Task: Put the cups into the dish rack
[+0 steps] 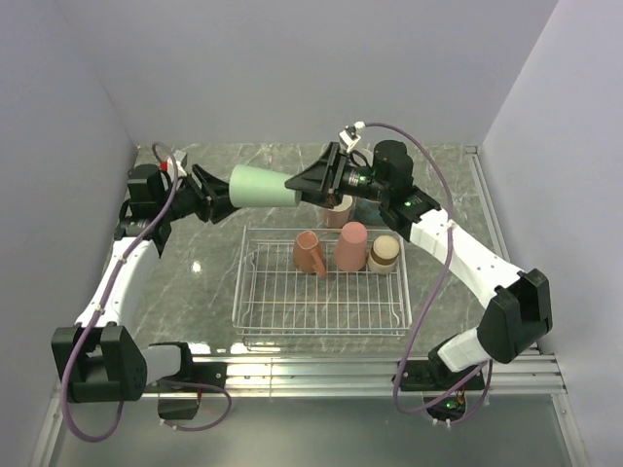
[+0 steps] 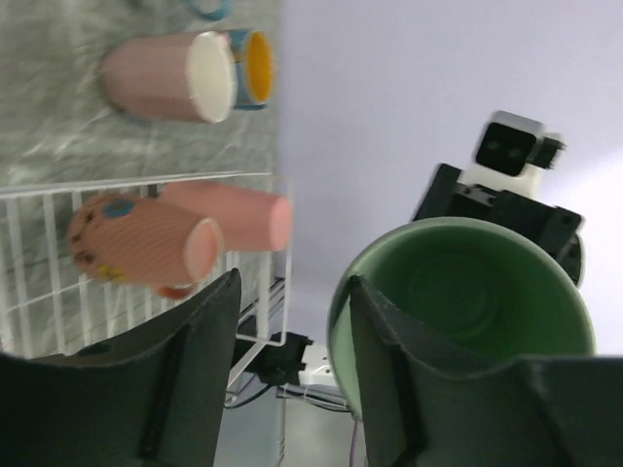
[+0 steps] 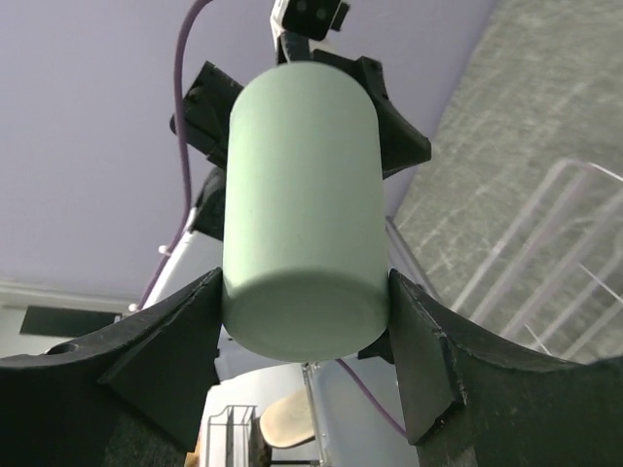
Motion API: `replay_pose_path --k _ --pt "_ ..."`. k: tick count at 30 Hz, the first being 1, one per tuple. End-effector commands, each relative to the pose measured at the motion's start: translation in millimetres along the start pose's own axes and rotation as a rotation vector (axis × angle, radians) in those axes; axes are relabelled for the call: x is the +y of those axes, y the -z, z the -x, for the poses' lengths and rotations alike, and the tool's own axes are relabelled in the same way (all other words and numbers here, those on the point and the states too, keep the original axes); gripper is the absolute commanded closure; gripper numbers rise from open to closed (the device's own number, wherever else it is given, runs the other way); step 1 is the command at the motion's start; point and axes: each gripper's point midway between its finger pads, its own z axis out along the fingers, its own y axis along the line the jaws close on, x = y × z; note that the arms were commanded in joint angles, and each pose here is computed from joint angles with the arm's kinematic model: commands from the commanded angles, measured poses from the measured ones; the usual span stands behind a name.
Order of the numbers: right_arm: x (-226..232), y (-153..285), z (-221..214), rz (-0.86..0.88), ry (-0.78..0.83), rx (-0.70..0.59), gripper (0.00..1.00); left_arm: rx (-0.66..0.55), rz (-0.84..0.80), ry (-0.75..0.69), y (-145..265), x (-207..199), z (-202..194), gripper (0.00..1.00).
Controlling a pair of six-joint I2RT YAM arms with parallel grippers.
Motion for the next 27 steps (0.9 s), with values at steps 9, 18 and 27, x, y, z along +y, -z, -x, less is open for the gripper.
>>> replay_pose_path --k 9,18,27 --pt "16 45 27 -0.198 0.228 -0.063 1.0 -0.147 0.518 -0.021 43 108 32 0.3" --pt "-37 37 -7 -0.694 0.453 0.176 1.0 -0.282 0.73 -0.123 91 120 55 0.26" --pt "-61 13 -31 -0.865 0.557 0.27 1.0 -0.277 0.732 -0.117 92 121 54 0.31"
